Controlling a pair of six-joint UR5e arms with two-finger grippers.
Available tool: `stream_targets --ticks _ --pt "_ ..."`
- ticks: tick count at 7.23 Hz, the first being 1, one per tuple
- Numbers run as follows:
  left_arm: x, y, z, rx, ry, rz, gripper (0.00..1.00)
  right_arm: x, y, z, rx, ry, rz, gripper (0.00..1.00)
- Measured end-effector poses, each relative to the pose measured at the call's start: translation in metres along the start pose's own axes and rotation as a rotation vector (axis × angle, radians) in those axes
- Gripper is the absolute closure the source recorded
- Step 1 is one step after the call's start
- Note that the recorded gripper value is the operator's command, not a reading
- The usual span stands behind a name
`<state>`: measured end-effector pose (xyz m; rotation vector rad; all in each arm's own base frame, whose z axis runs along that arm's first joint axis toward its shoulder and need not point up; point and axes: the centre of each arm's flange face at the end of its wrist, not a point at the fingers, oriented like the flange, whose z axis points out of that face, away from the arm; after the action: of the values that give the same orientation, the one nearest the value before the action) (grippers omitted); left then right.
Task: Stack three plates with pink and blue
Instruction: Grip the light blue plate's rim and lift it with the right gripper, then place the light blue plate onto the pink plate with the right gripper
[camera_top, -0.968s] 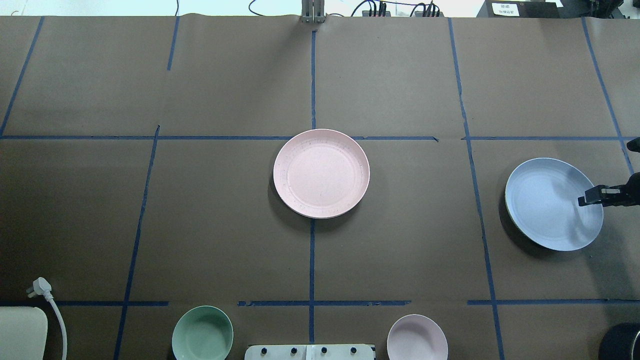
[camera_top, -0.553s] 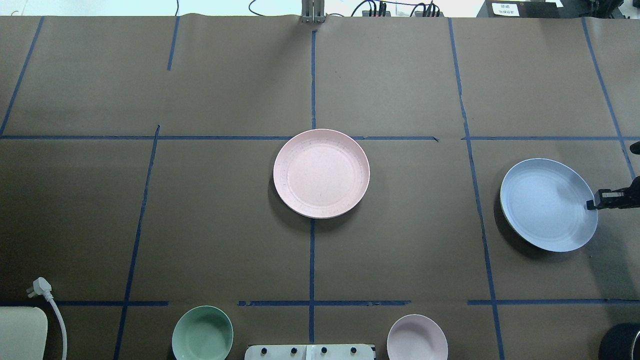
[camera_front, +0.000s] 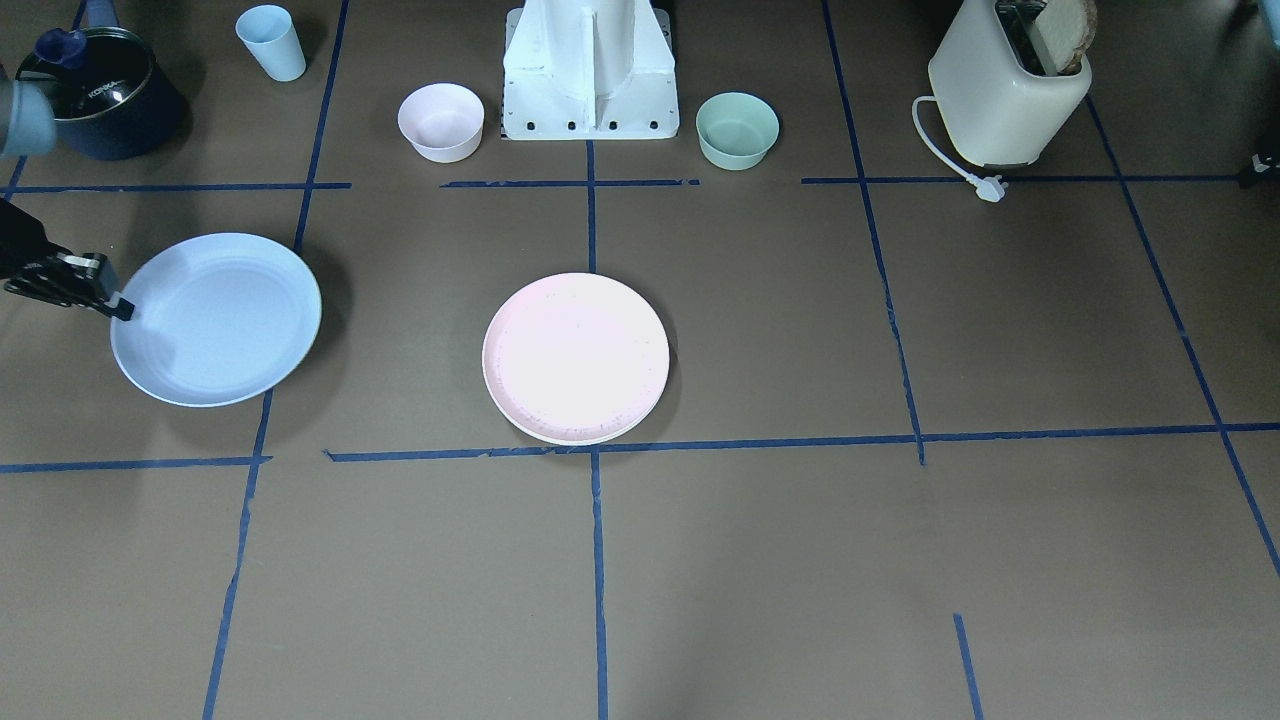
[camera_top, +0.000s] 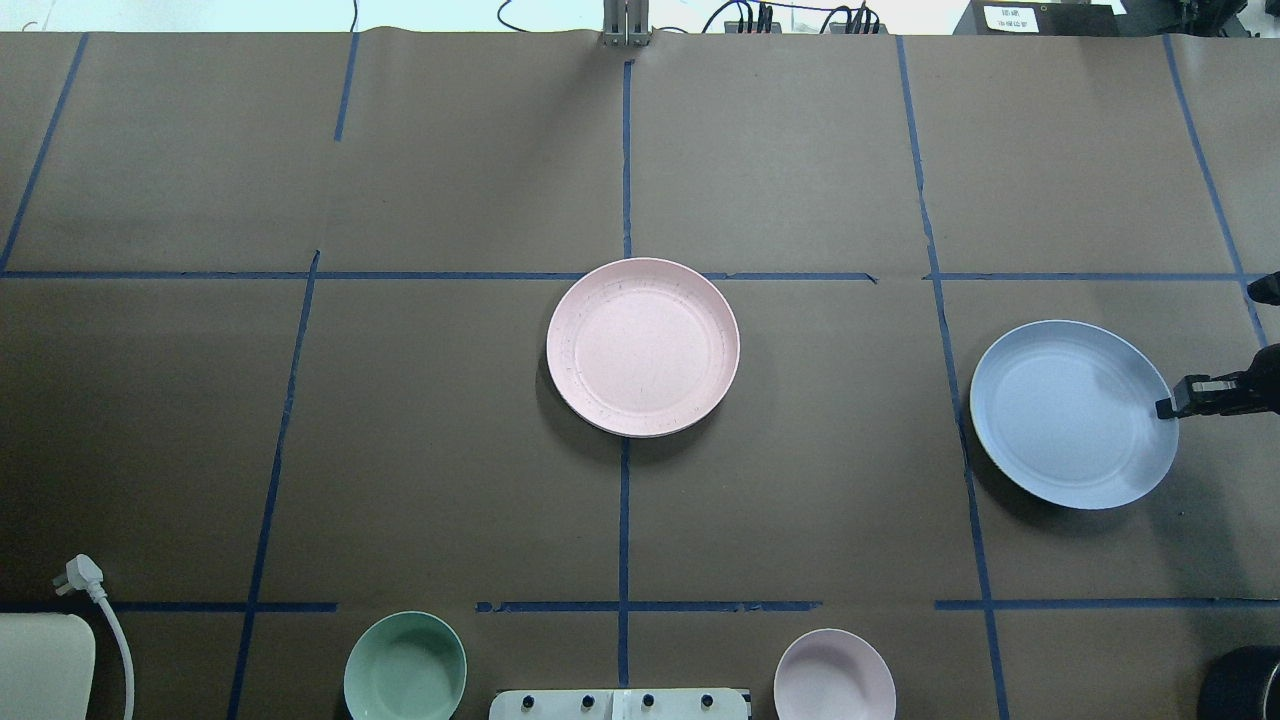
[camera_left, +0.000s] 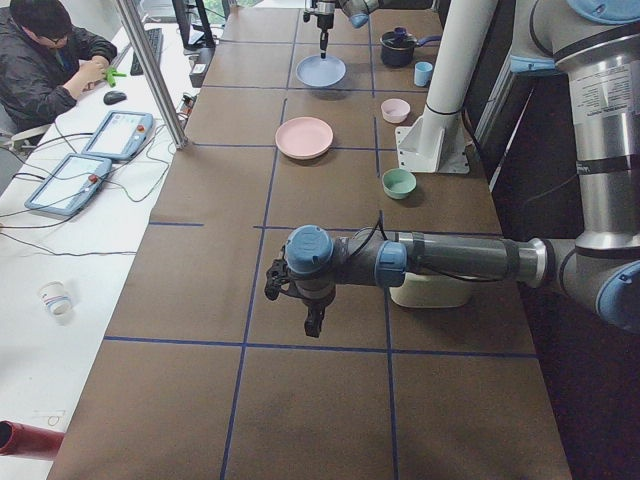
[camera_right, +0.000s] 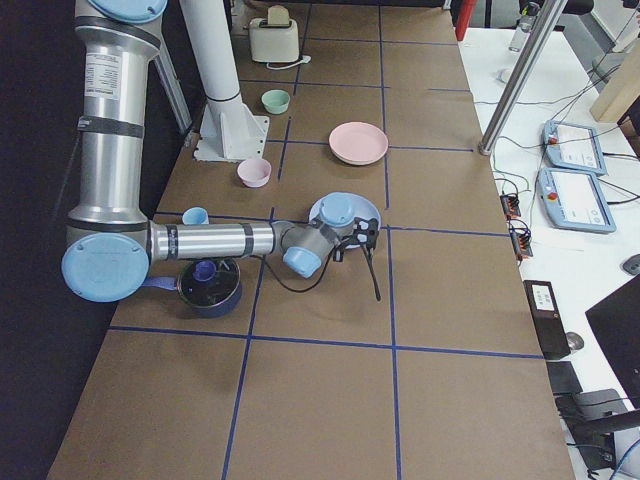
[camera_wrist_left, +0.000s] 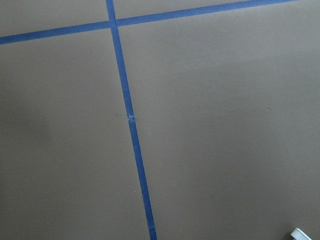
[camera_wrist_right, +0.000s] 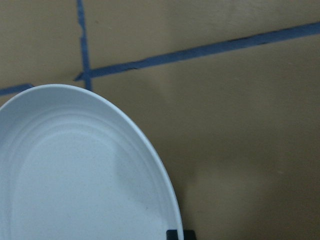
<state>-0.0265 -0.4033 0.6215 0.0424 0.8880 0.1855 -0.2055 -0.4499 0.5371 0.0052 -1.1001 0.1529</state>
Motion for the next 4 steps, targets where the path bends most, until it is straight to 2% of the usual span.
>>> stream_targets --ticks 1,2,4 --pt "0.000 0.000 0.000 -0.001 0.000 0.000 0.00 -0.071 -0.013 0.004 -0.007 -0.016 0.052 1.00" --pt "0.000 0.000 0.001 -0.001 0.001 -0.001 0.00 -0.144 -0.013 0.018 -0.006 -0.009 0.093 1.00" --pt "0.000 -0.001 0.001 -0.001 0.001 -0.001 0.00 -0.271 0.019 0.067 0.019 0.025 0.140 1.00"
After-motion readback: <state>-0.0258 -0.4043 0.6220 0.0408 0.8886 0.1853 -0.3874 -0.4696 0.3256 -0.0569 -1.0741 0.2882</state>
